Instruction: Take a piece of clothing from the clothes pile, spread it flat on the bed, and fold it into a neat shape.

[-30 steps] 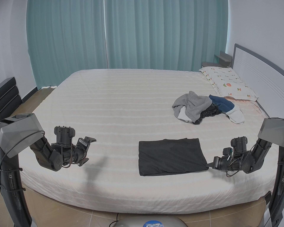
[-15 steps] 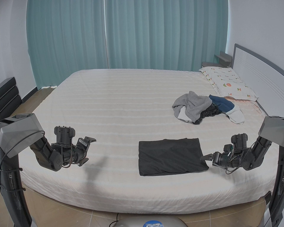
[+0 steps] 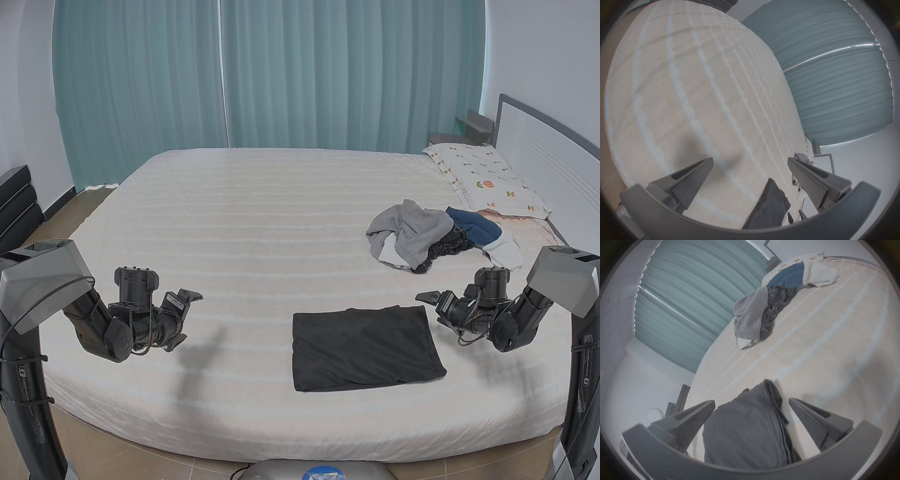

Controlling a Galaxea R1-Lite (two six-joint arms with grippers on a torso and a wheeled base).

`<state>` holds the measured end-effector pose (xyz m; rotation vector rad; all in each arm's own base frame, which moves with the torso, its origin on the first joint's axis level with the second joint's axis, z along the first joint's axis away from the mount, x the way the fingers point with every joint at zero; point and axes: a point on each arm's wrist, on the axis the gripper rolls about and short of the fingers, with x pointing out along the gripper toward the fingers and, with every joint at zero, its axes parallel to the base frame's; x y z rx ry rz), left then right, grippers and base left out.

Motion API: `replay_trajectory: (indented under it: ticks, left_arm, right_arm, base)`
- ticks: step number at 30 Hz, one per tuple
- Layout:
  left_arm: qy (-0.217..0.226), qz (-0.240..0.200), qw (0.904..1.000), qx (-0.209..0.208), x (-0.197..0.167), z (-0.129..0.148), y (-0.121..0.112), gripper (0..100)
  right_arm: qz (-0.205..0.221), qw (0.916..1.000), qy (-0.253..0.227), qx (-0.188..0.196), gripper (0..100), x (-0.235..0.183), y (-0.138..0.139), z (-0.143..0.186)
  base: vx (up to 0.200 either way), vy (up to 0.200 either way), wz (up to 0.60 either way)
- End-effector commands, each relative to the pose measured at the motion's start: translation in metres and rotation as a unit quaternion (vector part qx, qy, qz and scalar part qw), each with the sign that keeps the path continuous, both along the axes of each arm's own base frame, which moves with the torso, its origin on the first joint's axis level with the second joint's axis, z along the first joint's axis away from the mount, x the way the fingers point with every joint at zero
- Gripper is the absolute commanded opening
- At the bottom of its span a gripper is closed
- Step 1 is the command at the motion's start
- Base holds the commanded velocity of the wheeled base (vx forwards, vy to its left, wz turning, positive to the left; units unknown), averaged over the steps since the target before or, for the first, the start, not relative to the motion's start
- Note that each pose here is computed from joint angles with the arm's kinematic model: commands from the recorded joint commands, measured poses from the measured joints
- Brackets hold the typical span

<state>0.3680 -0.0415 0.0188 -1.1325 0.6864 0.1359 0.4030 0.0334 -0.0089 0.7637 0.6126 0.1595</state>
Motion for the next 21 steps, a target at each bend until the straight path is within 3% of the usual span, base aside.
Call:
replay_trajectory:
  ticks: [1, 12, 13, 21]
  left_arm:
    - [0.0, 0.0, 1.0, 0.001, 0.0, 0.0, 0.0, 100]
    - [0.001, -0.002, 1.0, 0.001, 0.0, -0.001, -0.002, 100]
    - [0.001, -0.002, 1.0, 0.001, 0.0, -0.001, -0.002, 100]
    - [0.001, -0.002, 1.0, 0.001, 0.0, -0.001, -0.002, 100]
  right_arm:
    - [0.004, 0.9999, 0.017, -0.002, 100, 0.007, 0.01, -0.026]
    - [-0.015, 0.9998, 0.006, -0.013, 100, 0.018, 0.013, -0.032]
    - [-0.016, 0.9998, 0.006, -0.014, 0, 0.018, 0.013, -0.032]
    - [-0.018, 0.9997, 0.007, -0.015, 0, 0.017, 0.012, -0.031]
  base:
    - [0.0, 0.0, 0.0]
    - [0.0, 0.0, 0.0]
    - [0.0, 0.0, 0.0]
    - [0.0, 0.0, 0.0]
